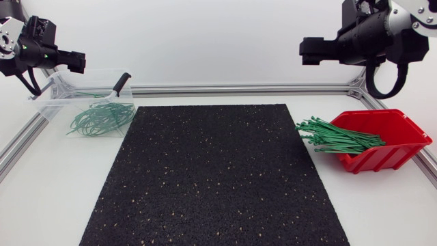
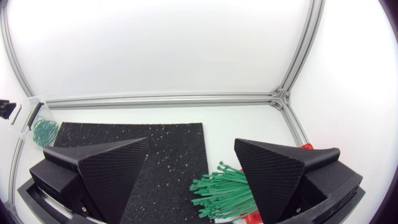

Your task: Take a green cable tie from the red box, thread the tail through the head to close it, then place it in the transparent bin on the left.

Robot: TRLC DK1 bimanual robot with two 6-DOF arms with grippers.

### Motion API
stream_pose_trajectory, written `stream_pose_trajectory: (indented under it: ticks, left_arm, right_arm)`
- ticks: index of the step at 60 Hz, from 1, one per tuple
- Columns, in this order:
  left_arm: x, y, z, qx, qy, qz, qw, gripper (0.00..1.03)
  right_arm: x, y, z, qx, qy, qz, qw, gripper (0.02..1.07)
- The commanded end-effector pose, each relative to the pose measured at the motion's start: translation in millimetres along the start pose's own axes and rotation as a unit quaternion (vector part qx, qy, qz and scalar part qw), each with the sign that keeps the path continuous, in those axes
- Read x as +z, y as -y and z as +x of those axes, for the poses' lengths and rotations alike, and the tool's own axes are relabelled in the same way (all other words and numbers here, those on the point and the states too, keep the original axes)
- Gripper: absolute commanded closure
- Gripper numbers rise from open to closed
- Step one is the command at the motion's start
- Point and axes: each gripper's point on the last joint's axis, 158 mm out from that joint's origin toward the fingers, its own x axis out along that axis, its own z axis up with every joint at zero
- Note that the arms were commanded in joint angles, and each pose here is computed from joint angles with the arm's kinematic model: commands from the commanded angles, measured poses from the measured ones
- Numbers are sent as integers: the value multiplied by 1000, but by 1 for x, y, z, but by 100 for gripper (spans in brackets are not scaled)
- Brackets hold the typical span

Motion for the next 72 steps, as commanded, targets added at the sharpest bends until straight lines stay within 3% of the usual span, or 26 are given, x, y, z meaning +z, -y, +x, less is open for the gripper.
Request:
stream_pose_trajectory:
  ticks: [1,11,30,48,72]
  left_arm:
    - [27,-5,-28,9,25,10,1000,3]
    - [26,6,-62,4,33,15,999,3]
    - [5,31,-120,-7,50,18,999,3]
    - [-36,54,-178,-10,92,7,996,3]
    - [-86,94,-217,-41,146,-9,988,3]
  right_arm:
    - [-8,24,11,-23,-6,-10,1000,7]
    - [-10,61,10,-47,8,-3,999,7]
    - [-20,99,-37,-59,64,4,996,7]
    - [-51,100,-84,-53,119,6,991,7]
    - [-91,101,-113,-50,160,8,986,7]
